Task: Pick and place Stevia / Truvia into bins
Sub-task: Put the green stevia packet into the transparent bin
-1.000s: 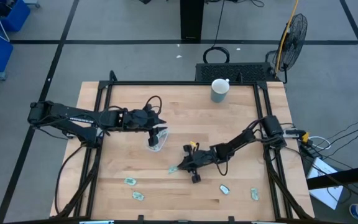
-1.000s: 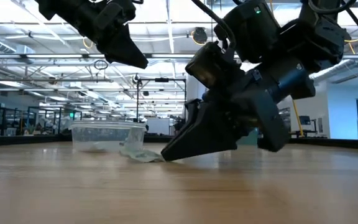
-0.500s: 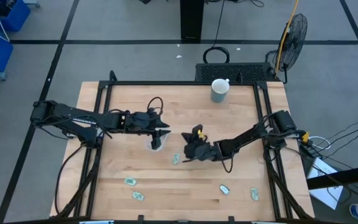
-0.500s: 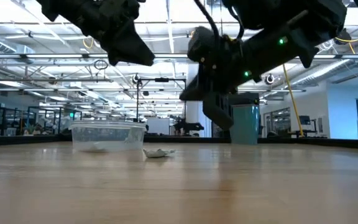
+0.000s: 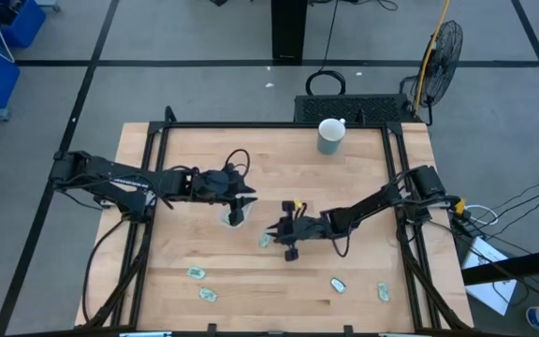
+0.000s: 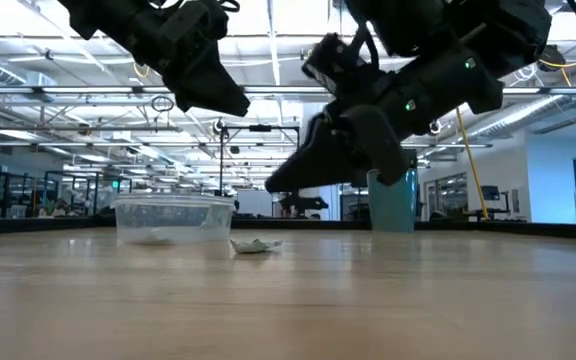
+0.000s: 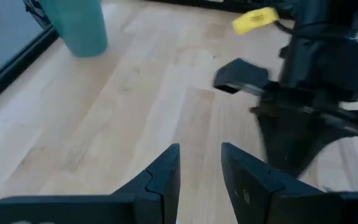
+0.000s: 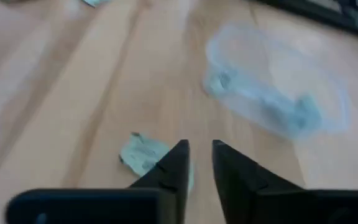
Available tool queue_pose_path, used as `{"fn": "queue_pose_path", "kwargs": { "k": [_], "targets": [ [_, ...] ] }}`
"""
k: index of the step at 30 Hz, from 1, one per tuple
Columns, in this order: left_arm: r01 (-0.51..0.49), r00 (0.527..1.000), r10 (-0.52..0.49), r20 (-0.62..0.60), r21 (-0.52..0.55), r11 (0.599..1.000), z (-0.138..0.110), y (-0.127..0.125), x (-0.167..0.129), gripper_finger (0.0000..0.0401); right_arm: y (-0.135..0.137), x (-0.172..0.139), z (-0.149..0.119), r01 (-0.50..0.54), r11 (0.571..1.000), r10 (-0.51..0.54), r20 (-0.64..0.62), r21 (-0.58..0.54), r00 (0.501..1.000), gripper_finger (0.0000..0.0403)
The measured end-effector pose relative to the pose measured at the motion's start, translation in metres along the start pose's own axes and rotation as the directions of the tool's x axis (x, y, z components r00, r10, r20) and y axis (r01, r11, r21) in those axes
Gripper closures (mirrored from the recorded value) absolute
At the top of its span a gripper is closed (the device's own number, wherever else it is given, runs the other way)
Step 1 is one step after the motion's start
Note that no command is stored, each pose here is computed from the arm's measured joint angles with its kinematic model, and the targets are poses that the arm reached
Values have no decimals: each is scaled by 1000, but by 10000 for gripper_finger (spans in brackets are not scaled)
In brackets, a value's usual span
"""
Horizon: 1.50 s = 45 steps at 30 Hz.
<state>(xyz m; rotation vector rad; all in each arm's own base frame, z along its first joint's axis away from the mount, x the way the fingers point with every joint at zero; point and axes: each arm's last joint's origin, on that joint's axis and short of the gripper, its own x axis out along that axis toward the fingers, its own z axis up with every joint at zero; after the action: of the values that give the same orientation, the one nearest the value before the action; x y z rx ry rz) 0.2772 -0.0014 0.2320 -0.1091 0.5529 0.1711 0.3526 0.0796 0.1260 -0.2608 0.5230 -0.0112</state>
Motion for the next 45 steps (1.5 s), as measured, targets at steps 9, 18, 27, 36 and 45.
{"fn": "queue_pose_path", "kwargs": {
  "k": [9, 18, 27, 36, 45],
  "targets": [
    [0, 1000, 0, 4, 1, 1000, 0, 0, 0, 281, -8, 20, -25, 37, 980, -25, -65, 194, 998, 241],
    [-2, 1000, 2, -7, 5, 1000, -1, 0, 0, 281, -9, 32, -41, 16, 968, 9, -98, 249, 995, 254],
    [-6, 1000, 7, -9, 31, 999, -1, 0, 0, 281, -2, 30, -42, -33, 980, 58, -120, 197, 991, 317],
    [-7, 1000, 7, -11, 26, 1000, -1, 0, 0, 281, -2, 31, -39, 7, 999, -3, -75, 50, 997, 397],
    [24, 1000, -22, 16, -185, 983, 2, -1, 0, 281, -10, 14, -16, 423, 873, -443, -30, -244, 896, 402]
  ]
}}
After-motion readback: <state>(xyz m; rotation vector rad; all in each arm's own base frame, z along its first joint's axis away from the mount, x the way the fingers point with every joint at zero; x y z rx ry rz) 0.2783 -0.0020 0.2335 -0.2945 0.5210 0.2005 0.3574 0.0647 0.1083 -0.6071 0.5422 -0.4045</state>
